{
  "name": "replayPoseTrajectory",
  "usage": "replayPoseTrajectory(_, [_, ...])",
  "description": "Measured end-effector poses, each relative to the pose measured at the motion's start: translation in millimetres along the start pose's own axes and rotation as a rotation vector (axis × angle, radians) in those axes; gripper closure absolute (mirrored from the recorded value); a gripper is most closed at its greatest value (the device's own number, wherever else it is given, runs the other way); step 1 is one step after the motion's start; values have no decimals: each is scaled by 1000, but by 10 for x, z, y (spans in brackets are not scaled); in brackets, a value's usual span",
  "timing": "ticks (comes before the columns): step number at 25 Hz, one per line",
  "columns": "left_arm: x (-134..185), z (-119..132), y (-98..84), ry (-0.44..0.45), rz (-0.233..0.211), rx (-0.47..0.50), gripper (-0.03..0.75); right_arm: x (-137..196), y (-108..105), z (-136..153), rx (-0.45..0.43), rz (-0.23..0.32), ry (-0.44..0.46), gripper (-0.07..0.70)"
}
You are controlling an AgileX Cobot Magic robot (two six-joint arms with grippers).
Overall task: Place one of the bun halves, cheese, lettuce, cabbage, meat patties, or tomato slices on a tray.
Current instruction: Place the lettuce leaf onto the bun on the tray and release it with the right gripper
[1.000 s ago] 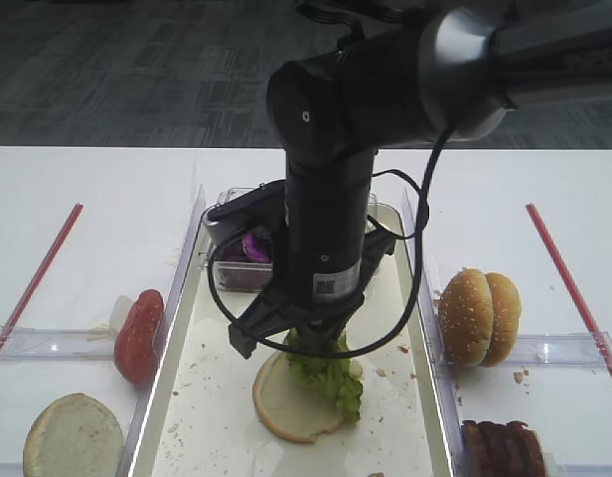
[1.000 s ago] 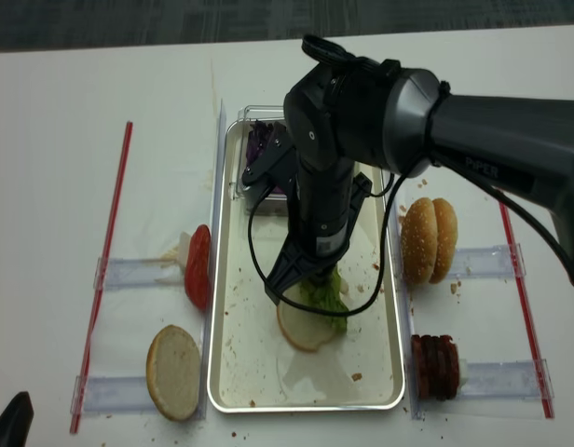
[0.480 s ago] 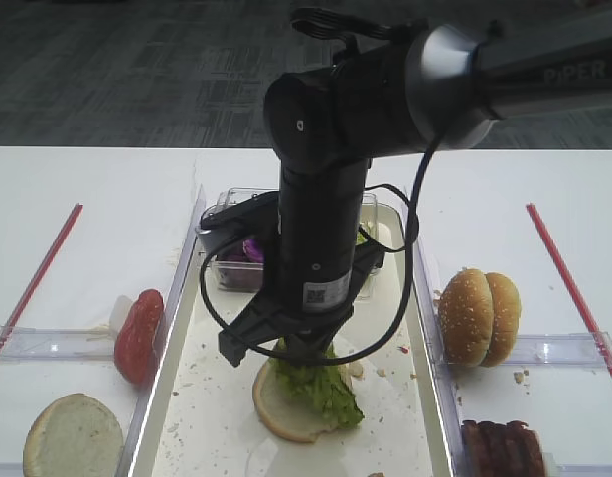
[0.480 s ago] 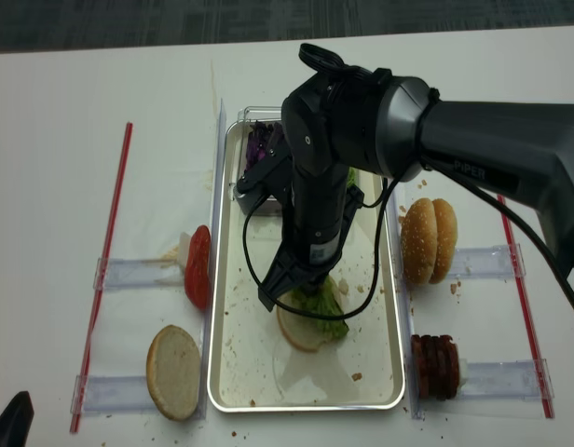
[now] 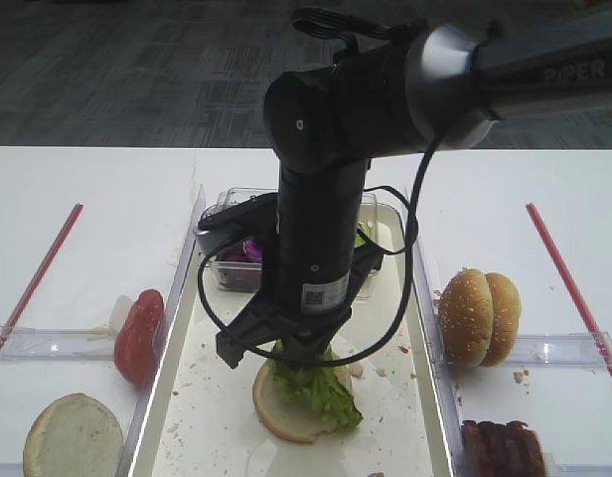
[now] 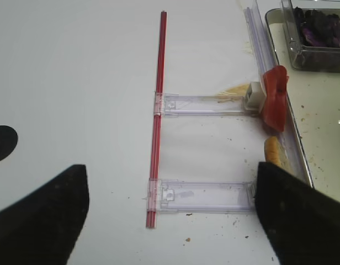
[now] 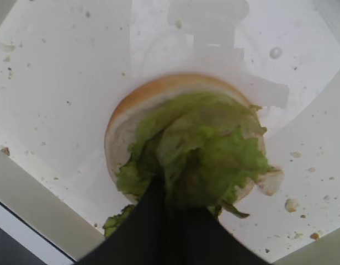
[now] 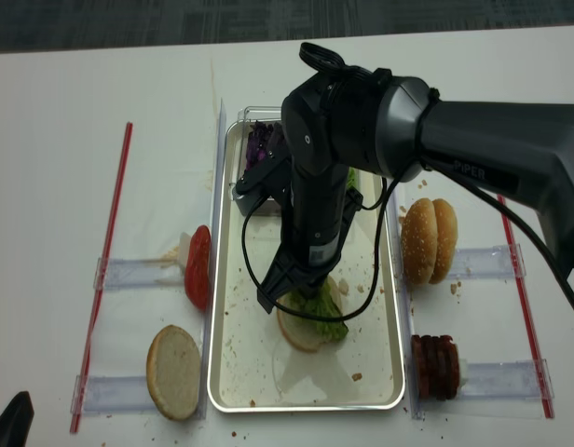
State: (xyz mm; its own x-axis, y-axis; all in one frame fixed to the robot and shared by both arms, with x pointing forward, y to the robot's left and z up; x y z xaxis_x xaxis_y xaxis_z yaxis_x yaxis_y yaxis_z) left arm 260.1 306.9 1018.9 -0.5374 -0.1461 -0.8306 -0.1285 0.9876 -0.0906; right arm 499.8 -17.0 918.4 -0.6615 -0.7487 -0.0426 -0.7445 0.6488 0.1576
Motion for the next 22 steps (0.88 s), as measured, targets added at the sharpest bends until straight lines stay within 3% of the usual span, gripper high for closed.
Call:
replayPoseTrajectory(2, [0, 0, 0, 0, 0, 0, 116, 0, 2, 0, -2, -10, 0, 491])
replayPoseTrajectory(6, [0, 0, 0, 0, 0, 0, 116, 1, 5, 0, -4, -26, 1, 111])
replayPoseTrajectory(8, [0, 0, 0, 0, 0, 0, 116, 2, 5, 0, -4, -30, 1, 1])
replayPoseTrajectory(12, [0, 0, 0, 0, 0, 0, 116, 4, 5, 0, -4, -31, 3, -52])
replayPoseTrajectory(22, [0, 0, 0, 0, 0, 0, 116, -75, 15, -123, 3, -41, -39, -58])
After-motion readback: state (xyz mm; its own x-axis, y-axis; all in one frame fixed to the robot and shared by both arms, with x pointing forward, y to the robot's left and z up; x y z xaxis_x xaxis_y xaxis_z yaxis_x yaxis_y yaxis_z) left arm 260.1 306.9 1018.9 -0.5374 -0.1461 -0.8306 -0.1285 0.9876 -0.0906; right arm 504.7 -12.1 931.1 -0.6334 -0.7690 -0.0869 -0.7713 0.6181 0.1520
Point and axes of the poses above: a point on each arm's last joint axis where the gripper is mounted, z pointing out along that axis toward the gripper, y along the wrist's bending axis when the last joint is at zero, x = y × z, the point moved 4 cm from there along z, pointing out along that axis toward the gripper, and after that the axes turned 3 degrees about -z, right-handed, at the moved point
